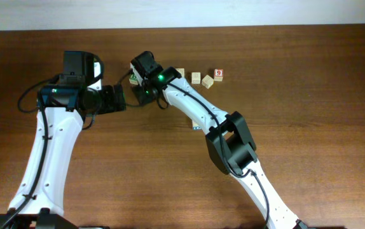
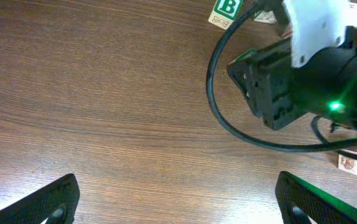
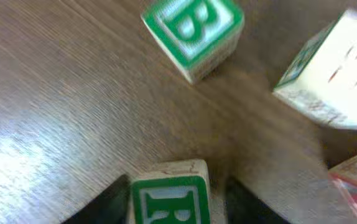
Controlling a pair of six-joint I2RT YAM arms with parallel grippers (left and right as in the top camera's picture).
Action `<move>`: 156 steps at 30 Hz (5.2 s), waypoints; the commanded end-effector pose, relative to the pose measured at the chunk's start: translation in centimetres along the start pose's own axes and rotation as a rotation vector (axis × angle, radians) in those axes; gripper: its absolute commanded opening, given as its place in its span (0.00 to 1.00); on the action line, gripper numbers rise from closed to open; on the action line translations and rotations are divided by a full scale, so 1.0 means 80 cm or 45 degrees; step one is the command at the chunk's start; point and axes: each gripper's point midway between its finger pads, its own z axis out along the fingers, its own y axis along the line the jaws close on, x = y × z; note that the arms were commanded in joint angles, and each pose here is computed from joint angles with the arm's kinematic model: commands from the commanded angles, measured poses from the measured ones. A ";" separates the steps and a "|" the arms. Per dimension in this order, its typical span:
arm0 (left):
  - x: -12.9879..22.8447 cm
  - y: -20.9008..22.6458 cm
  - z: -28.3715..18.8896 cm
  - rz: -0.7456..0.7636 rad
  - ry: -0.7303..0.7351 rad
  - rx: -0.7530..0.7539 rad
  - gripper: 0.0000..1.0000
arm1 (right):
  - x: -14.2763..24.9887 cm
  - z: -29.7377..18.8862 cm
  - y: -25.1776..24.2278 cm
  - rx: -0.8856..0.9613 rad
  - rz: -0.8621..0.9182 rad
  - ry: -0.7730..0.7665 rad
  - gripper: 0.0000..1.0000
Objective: Rotate 3 blocks
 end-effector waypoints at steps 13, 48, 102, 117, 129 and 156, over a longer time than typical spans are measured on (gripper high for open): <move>-0.008 0.000 -0.003 -0.013 -0.021 -0.009 0.99 | 0.126 -0.065 -0.027 0.170 0.365 0.599 0.29; 0.000 -0.066 0.014 -0.186 0.058 0.313 0.59 | 0.203 -0.333 -0.214 0.108 0.790 0.436 0.56; -0.004 -0.083 0.133 -0.128 0.164 0.007 0.19 | 0.133 -0.142 -0.121 0.229 0.568 0.043 0.23; 0.002 -0.082 0.135 -0.125 0.179 0.002 0.21 | 0.161 -0.120 -0.110 0.202 0.628 0.161 0.22; 0.001 -0.083 0.135 -0.124 0.175 0.004 0.21 | 0.165 -0.120 -0.101 0.149 0.639 0.188 0.23; 0.026 -0.128 0.166 0.139 0.348 0.190 0.00 | 0.084 -0.203 -0.104 0.028 0.569 0.152 0.18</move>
